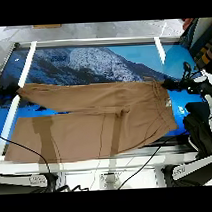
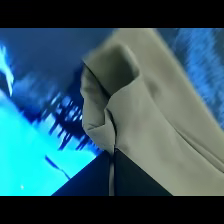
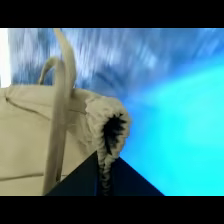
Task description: Fold the clothes and pants, and hang the long-sleeved shirts on hangers.
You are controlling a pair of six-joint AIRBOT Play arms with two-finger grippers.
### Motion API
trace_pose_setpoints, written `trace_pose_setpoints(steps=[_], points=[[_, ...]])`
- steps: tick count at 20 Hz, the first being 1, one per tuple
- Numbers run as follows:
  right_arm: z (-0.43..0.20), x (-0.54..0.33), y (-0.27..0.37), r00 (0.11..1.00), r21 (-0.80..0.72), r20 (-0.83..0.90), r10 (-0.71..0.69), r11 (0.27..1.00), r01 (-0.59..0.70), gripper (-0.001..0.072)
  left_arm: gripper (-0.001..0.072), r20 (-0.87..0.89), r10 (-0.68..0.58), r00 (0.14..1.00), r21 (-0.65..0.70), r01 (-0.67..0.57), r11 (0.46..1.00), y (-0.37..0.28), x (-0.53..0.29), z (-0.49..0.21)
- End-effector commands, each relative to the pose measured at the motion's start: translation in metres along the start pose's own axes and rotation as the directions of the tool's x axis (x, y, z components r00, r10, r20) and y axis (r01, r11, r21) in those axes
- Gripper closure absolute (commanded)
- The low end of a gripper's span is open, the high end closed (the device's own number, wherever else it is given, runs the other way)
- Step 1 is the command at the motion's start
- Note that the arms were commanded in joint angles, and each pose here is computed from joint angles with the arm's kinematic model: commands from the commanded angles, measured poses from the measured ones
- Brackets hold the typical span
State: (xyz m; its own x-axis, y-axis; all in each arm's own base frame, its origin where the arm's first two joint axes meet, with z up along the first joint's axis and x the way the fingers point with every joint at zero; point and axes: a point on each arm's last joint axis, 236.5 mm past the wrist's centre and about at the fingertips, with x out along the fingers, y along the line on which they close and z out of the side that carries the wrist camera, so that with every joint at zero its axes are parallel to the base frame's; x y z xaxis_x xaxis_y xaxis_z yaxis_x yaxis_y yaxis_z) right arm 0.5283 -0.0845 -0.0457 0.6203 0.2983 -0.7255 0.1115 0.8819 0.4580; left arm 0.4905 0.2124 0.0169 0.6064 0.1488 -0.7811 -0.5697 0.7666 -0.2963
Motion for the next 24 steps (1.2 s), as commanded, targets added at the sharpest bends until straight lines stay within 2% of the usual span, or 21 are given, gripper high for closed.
trace_pose_setpoints(steps=[1,4,8,12,13,14,15,16,19,22,23,24], points=[[0.025,-0.005,-0.01,0.995,0.004,0.077,-0.061,0.998,0.061,0.0685,0.0696,0.021,0.055,0.998,0.081,-0.057,0.995,0.009,-0.011,0.01],[0.019,-0.006,-0.021,0.993,0.006,0.052,-0.11,0.994,0.11,0.0684,0.0696,-0.091,0.113,0.989,0.098,-0.104,0.99,0.031,0.006,-0.035],[0.018,-0.005,-0.021,0.993,0.012,0.047,-0.112,0.994,0.111,0.0684,0.0695,-0.217,0.154,0.964,0.088,-0.138,0.987,0.06,0.032,-0.11],[0.019,-0.005,-0.021,0.992,0.011,0.049,-0.113,0.994,0.113,0.0684,0.0689,-0.182,0.148,0.972,0.085,-0.134,0.987,0.061,0.037,-0.107],[0.019,-0.005,-0.021,0.992,0.011,0.049,-0.113,0.994,0.113,0.0649,0.0675,-0.166,0.144,0.976,0.085,-0.131,0.988,0.06,0.037,-0.103],[0.019,-0.005,-0.022,0.992,0.009,0.049,-0.115,0.993,0.114,0.044,0.0548,-0.159,0.142,0.977,0.085,-0.13,0.988,0.06,0.037,-0.102],[0.02,-0.006,-0.022,0.992,0.008,0.053,-0.118,0.993,0.117,0.0153,0.0227,-0.15,0.14,0.979,0.085,-0.129,0.988,0.059,0.037,-0.099],[0.021,-0.007,-0.022,0.992,0.008,0.055,-0.117,0.993,0.117,0.0083,-0.0013,-0.139,0.137,0.981,0.085,-0.126,0.988,0.057,0.035,-0.094],[0.027,-0.024,-0.011,0.993,-0.047,0.041,-0.115,0.992,0.116,0.0084,-0.0003,-0.046,0.108,0.993,0.089,-0.104,0.991,0.041,0.011,-0.056],[0.036,-0.062,-0.005,0.983,-0.099,0.029,-0.182,0.978,0.184,0.0092,0.0002,0.071,0.07,0.995,0.096,-0.076,0.992,0.021,-0.034,-0.017],[0.036,-0.078,-0.005,0.976,-0.104,0.022,-0.217,0.97,0.218,0.0175,0.001,0.08,0.065,0.995,0.099,-0.073,0.992,0.018,-0.05,-0.014],[0.034,-0.097,-0.003,0.97,-0.111,0.01,-0.244,0.963,0.244,0.0367,0.0113,0.064,0.073,0.995,0.107,-0.079,0.991,0.017,-0.064,-0.017]])
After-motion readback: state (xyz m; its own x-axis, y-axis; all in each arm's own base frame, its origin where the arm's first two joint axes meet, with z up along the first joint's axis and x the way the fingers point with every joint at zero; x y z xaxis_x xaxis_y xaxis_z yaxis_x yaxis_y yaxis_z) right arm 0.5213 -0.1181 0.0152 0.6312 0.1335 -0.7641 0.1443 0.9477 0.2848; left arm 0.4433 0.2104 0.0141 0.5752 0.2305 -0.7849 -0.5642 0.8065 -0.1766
